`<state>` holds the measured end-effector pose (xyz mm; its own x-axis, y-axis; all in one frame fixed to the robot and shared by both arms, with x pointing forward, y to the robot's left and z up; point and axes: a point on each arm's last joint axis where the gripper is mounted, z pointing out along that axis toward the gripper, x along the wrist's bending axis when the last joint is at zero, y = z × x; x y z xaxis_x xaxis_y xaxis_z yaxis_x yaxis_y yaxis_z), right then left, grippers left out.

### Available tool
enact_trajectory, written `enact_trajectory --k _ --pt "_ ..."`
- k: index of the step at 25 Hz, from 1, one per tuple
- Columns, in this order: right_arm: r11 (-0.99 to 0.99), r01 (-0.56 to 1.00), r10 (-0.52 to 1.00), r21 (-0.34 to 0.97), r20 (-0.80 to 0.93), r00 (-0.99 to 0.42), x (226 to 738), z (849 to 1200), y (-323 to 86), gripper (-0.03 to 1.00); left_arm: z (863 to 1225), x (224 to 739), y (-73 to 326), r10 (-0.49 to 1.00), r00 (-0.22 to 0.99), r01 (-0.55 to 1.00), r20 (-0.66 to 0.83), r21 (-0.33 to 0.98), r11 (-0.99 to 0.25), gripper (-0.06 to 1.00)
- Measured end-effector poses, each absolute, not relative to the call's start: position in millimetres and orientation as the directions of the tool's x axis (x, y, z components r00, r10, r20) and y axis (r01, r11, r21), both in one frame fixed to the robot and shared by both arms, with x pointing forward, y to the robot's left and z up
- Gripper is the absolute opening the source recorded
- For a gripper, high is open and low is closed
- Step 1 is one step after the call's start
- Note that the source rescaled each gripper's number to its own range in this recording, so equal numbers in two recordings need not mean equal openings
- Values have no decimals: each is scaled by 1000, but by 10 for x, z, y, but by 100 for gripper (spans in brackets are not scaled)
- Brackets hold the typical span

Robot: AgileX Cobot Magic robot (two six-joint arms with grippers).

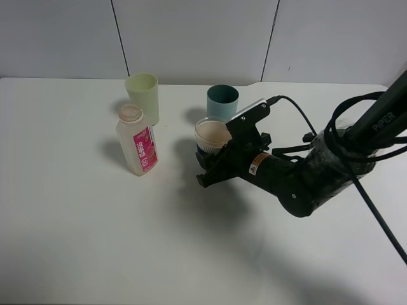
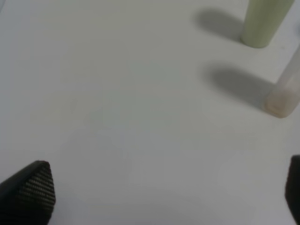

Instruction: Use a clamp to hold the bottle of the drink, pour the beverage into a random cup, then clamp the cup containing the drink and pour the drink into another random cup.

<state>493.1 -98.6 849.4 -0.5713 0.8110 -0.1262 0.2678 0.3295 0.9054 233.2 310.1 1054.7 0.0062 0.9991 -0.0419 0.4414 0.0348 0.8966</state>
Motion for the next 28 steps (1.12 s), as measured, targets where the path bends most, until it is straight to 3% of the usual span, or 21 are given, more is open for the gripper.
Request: enact_trajectory --k 8,10,12,15,21,28 --pt "345 253 788 904 -133 -601 4906 8489 -969 2 10547 2332 3101 999 6 441 -42 897 35 100" --pt "351 260 786 900 -132 -604 4895 8478 -975 17 10547 2332 3101 999 6 441 -42 897 35 100" --pt "365 276 782 889 -131 -610 4879 8449 -984 41 10547 2332 3101 999 6 441 -42 897 35 100" --pt "366 280 783 887 -131 -609 4876 8445 -988 59 10547 2332 3101 999 6 441 -42 897 35 100" --pt "370 289 783 883 -128 -609 4871 8472 -993 63 10547 2332 3101 999 6 441 -42 897 35 100" --pt "326 248 788 912 -116 -605 4835 8880 -1016 63 10547 2332 3101 999 6 441 -42 897 35 100"
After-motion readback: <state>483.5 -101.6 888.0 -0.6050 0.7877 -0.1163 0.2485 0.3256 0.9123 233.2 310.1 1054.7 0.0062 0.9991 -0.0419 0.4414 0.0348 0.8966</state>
